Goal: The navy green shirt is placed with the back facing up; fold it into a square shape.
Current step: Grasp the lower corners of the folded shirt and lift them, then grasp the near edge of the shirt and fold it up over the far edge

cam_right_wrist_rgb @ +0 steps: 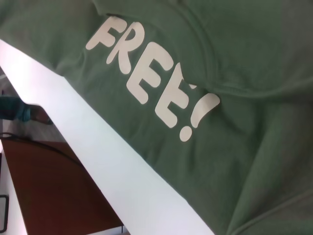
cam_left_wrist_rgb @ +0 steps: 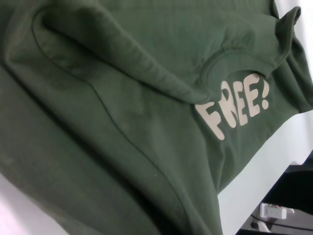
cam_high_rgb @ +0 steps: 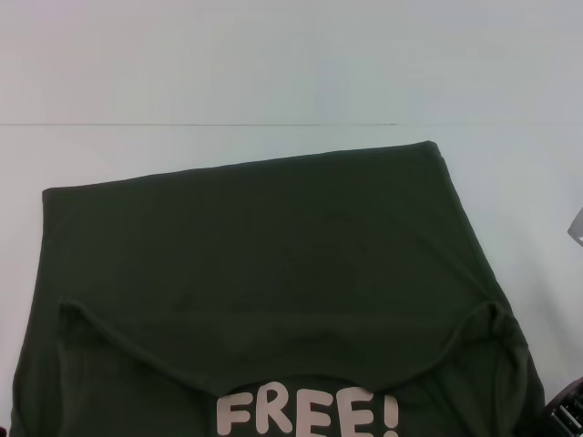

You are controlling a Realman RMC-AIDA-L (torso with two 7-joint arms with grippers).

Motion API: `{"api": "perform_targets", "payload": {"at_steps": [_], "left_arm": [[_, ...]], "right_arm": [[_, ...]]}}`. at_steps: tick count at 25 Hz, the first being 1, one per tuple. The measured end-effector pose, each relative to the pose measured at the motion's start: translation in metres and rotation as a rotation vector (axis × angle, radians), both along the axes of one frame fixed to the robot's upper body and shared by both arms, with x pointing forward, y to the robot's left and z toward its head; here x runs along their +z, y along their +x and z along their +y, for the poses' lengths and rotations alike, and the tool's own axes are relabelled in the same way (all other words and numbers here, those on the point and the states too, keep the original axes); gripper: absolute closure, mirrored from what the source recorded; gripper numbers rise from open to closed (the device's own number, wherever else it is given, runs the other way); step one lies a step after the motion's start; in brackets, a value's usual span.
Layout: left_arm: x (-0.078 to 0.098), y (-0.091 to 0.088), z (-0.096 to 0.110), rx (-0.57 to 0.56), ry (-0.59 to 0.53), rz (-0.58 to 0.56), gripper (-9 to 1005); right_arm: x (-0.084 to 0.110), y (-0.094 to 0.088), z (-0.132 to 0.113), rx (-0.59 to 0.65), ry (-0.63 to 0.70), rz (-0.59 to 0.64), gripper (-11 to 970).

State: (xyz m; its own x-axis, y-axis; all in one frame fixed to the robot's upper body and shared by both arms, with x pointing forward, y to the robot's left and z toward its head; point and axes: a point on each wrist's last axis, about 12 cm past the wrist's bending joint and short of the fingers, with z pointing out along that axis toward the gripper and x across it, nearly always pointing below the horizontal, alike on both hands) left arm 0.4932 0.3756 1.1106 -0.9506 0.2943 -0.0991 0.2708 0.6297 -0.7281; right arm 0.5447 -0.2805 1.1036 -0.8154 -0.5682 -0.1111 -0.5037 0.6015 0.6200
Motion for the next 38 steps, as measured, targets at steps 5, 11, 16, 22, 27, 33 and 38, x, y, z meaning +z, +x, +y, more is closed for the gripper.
{"api": "perform_targets", "payload": {"at_steps": [5, 11, 16, 22, 27, 33, 38], "left_arm": [[0.008, 0.003, 0.004, 0.022, -0.07, -0.049, 995], [0.015, 0.008, 0.011, 0.093, -0.152, -0.112, 994], [0.017, 0.013, 0.023, 0.235, -0.179, -0.191, 993], [0.01, 0.02, 0.034, 0.411, -0.175, -0.252, 992], [0.0, 0.027, 0.038, 0.535, -0.176, -0.289, 991], [-0.013, 0.044, 0.034, 0.687, -0.17, -0.35, 989], [-0.021, 0.053, 0.027, 0.74, -0.15, -0.381, 988]], "right_arm": [[0.003, 0.002, -0.004, -0.039, 0.041, -0.02, 927], [0.015, 0.011, -0.021, -0.181, 0.15, -0.09, 926], [0.022, 0.021, -0.034, -0.331, 0.223, -0.163, 926], [0.018, 0.037, -0.039, -0.516, 0.291, -0.234, 927], [0.007, 0.053, -0.036, -0.635, 0.267, -0.302, 927], [0.0, 0.069, -0.028, -0.739, 0.263, -0.396, 926], [-0.004, 0.078, -0.022, -0.796, 0.253, -0.466, 926]]}}
